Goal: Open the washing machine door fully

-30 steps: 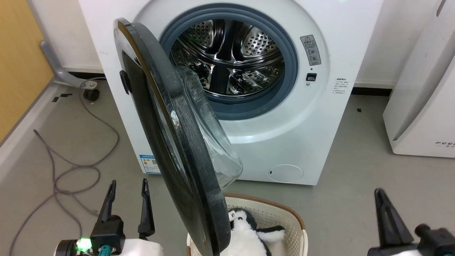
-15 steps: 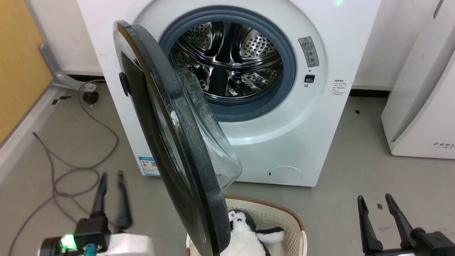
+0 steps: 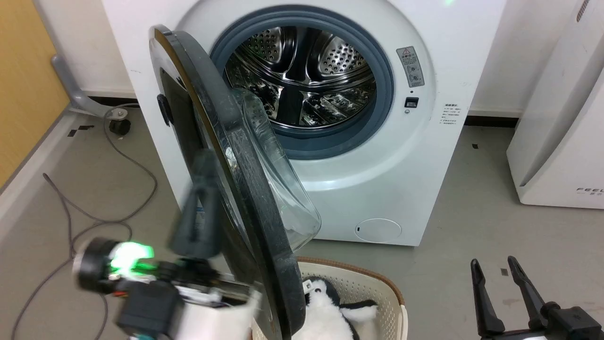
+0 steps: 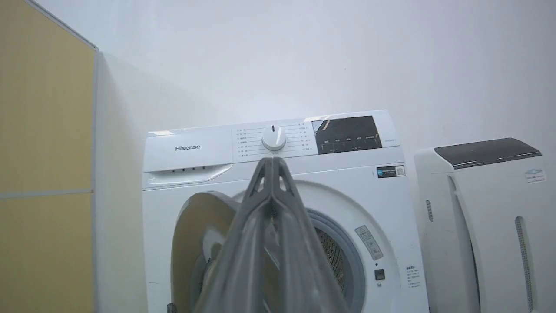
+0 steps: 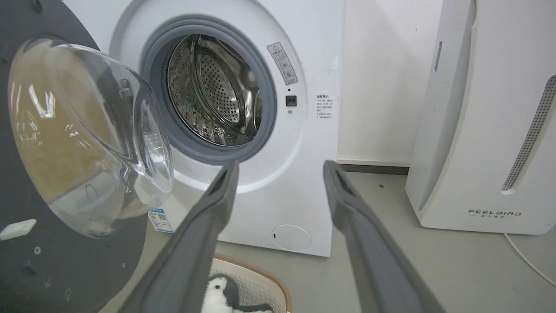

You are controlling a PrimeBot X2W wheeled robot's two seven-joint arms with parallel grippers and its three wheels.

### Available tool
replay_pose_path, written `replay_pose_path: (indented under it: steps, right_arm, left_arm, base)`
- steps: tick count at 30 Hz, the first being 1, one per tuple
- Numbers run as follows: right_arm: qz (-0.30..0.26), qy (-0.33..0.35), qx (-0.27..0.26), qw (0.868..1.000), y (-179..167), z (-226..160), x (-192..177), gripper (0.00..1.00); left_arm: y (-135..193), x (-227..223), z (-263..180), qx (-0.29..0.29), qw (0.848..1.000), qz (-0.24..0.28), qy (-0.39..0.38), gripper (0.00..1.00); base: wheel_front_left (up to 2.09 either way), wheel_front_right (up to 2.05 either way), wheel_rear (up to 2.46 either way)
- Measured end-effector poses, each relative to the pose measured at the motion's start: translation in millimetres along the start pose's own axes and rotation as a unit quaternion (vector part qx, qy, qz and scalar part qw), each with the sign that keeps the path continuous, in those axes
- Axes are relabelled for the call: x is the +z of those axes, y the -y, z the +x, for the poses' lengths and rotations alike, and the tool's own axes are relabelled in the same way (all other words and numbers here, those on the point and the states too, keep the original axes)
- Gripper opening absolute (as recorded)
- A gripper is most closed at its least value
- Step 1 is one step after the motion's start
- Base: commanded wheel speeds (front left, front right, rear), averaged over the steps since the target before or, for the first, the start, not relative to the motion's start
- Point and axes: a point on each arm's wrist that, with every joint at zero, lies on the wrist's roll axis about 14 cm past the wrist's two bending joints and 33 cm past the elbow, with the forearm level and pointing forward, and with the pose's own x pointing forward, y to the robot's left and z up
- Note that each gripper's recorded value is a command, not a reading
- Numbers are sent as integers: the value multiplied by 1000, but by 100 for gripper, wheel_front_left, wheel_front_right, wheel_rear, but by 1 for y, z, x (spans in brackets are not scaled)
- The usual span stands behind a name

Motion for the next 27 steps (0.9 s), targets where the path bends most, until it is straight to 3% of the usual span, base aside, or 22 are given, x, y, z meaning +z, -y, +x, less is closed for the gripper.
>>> replay_pose_path:
  steps: [5, 14, 21, 27]
  right_arm:
    - [1, 0, 2, 1000, -1, 0, 0, 100]
    - [1, -4, 3, 1000, -2, 1, -3, 100]
    - [0, -11, 4, 1000, -2, 3, -8, 100]
    - [2, -17, 7, 1000, -4, 5, -11, 100]
  left_arm:
    - [55, 15, -1, -91, 995, -43, 22, 0]
    - [127, 18, -23, -199, 974, -109, 8, 0]
    - [153, 1, -39, -237, 962, -131, -29, 0]
    - [155, -24, -50, -234, 961, -129, -75, 0]
  base:
    - [0, 0, 0]
    - [0, 0, 0]
    - [0, 0, 0]
    - [0, 0, 0]
